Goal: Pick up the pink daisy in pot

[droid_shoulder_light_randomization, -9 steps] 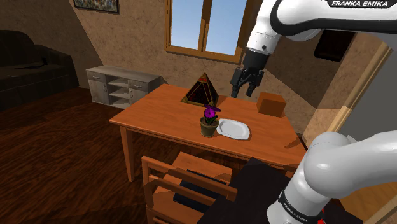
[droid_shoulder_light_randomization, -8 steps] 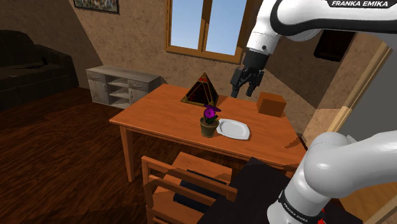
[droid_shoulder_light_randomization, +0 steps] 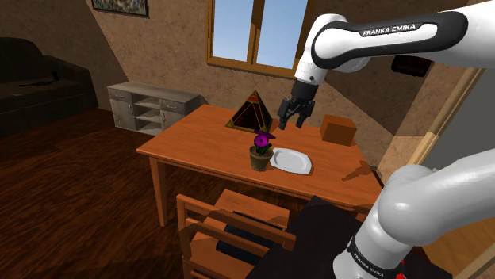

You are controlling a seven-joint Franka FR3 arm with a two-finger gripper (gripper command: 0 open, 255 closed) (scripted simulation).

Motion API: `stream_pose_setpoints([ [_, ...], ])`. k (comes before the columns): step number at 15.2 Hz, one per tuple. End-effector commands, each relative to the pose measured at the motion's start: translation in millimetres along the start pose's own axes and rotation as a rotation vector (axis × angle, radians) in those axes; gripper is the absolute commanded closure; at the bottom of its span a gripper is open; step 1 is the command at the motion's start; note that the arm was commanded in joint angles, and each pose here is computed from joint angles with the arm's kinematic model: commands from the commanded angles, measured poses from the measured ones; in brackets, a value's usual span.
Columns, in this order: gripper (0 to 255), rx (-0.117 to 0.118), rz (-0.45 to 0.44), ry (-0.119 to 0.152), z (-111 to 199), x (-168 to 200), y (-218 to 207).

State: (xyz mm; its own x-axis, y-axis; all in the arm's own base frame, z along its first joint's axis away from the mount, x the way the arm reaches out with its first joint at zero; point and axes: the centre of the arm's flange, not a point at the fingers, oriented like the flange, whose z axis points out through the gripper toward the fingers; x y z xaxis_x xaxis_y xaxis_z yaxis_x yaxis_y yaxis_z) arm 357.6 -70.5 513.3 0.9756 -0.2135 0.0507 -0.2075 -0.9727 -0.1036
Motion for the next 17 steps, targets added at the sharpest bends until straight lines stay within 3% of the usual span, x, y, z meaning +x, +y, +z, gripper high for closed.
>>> stream_pose_setpoints([
  [1, 0, -0.002, 0.004, 0.002, 17, 15, 15],
  [17, 0, -0.009, 0.034, 0.007, 150, 139, 120],
])
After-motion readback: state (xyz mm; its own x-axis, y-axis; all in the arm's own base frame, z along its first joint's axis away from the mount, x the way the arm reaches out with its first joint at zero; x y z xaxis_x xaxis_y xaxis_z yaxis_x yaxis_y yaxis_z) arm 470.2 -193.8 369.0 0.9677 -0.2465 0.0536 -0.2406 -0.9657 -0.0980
